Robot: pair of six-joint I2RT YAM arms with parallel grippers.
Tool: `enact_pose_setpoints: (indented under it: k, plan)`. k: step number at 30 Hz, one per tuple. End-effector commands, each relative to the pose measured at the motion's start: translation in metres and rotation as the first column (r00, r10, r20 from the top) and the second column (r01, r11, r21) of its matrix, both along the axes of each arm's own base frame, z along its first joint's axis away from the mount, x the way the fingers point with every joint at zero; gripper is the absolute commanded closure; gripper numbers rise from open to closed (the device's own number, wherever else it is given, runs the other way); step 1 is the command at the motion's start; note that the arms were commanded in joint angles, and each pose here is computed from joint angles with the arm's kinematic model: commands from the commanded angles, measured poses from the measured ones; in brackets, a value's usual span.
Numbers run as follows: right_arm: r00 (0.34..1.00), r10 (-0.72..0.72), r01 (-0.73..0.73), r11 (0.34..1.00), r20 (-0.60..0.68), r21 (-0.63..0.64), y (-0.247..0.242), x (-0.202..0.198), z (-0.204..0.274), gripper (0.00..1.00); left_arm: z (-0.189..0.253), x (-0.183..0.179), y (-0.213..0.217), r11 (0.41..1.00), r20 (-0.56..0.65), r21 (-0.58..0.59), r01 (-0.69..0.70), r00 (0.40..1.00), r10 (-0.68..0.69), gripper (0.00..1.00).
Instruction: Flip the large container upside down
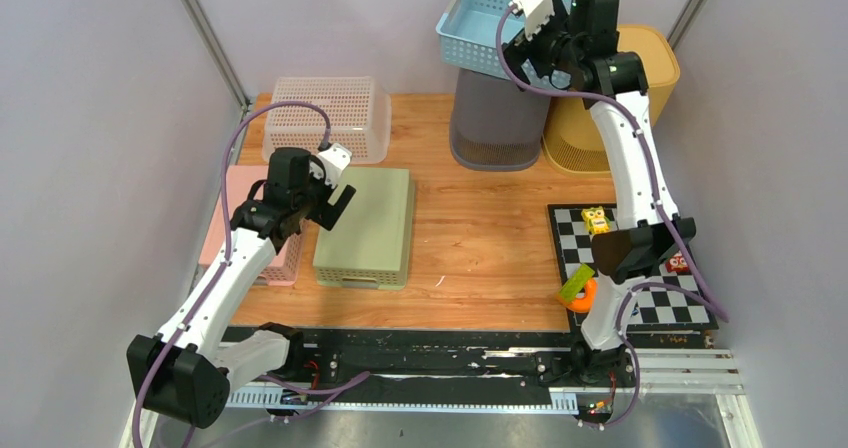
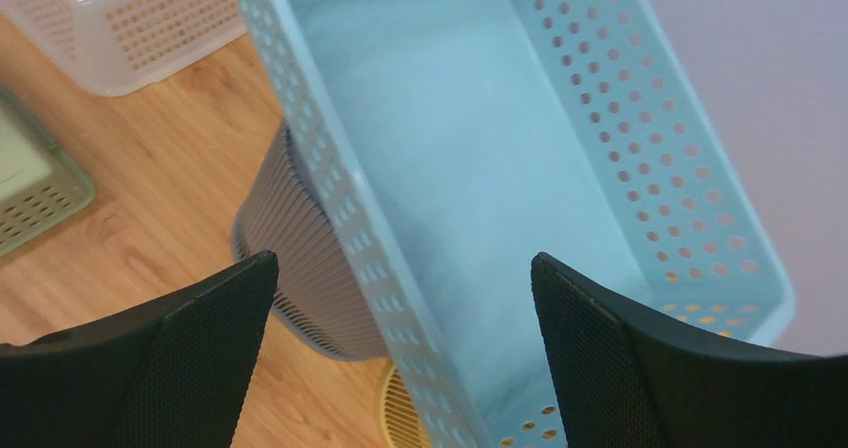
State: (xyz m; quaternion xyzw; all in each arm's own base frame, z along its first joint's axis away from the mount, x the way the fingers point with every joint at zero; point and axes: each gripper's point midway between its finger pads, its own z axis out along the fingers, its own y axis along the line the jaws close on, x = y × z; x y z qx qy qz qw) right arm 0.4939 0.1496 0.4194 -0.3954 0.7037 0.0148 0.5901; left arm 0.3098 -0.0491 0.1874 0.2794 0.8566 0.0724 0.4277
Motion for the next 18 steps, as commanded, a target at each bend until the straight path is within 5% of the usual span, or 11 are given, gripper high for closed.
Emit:
enact_pose_setpoints:
  k: [1, 9, 18]
  plan:
    - [0.983, 0.163, -0.157, 0.985, -0.084, 0.066, 0.016, -0.028, -0.016, 0.02, 0.002, 0.003, -0.001, 1.000, 0.023, -0.008, 0.003, 1.000, -0.002, 0.00]
    - [0.970, 0.196, -0.192, 0.980, -0.145, 0.044, 0.010, -0.029, -0.039, 0.08, 0.002, 0.003, -0.001, 1.000, 0.021, -0.007, -0.003, 1.000, 0.004, 0.00]
    - [0.968, 0.212, -0.211, 0.977, -0.131, 0.022, 0.003, -0.023, -0.039, 0.28, -0.001, 0.003, 0.000, 1.000, 0.016, -0.004, -0.006, 1.000, 0.006, 0.00]
